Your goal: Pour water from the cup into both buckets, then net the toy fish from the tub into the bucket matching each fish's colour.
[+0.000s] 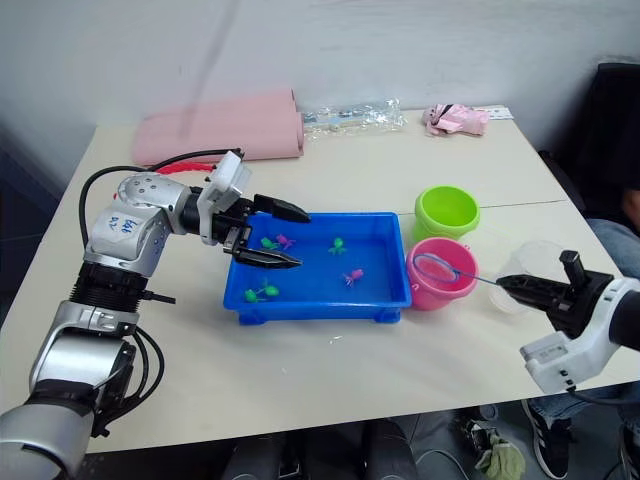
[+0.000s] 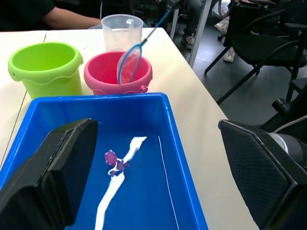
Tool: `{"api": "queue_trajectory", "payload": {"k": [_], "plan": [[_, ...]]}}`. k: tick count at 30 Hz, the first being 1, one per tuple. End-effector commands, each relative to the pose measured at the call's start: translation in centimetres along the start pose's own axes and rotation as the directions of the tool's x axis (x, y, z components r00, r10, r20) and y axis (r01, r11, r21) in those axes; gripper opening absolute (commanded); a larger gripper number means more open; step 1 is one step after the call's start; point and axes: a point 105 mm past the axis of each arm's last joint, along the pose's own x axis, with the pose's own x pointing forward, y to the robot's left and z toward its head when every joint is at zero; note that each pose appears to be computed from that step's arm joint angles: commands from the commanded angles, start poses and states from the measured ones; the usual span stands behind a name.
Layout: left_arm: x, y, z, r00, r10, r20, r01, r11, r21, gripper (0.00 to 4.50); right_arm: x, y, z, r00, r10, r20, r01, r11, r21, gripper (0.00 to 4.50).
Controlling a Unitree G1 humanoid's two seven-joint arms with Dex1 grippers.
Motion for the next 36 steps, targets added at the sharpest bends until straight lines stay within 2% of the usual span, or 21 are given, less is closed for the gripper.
{"api": "queue_trajectory", "payload": {"k": [1, 5, 9, 13, 18, 26, 32, 36], "plan": [[-0.1, 0.2, 1.2, 1.000, -0.005, -0.004, 0.005, 0.999, 0.054, 4.40, -0.6, -2.0, -1.4, 0.993, -0.103, -0.058, 0.108, 0.989, 0.101, 0.00], [-0.8, -0.1, -0.1, 0.999, 0.006, -0.048, -0.005, 1.000, 0.020, 4.40, 0.0, -4.5, -1.6, 0.975, -0.218, -0.041, 0.218, 0.905, 0.365, 0.00], [-1.0, -0.6, -1.5, 0.996, 0.024, -0.089, -0.025, 1.000, -0.006, 4.40, 2.0, -5.9, -1.1, 0.974, -0.222, 0.031, 0.184, 0.870, 0.457, 0.00], [-0.9, -1.0, -2.8, 0.990, 0.067, -0.128, -0.069, 0.998, -0.011, 4.40, 5.4, -6.3, 0.1, 0.964, -0.239, 0.119, 0.126, 0.800, 0.587, 0.00], [-1.0, -2.3, -3.7, 0.986, 0.083, -0.146, -0.089, 0.995, -0.036, 4.40, 9.2, -5.2, 1.9, 0.961, -0.201, 0.191, 0.079, 0.860, 0.505, 0.00], [-0.7, -3.5, -4.2, 0.981, 0.123, -0.149, -0.133, 0.989, -0.061, 4.40, 11.8, -2.4, 2.4, 0.973, -0.087, 0.212, 0.006, 0.935, 0.356, 0.00], [-1.0, -3.5, -4.2, 0.977, 0.150, -0.154, -0.161, 0.985, -0.063, 4.40, 12.5, -1.6, 3.7, 0.961, -0.070, 0.268, -0.028, 0.938, 0.344, 0.00], [-1.2, -3.5, -4.1, 0.975, 0.156, -0.155, -0.166, 0.984, -0.059, 4.40, 12.5, -1.1, 5.3, 0.941, -0.070, 0.331, -0.085, 0.897, 0.433, 0.00]]}}
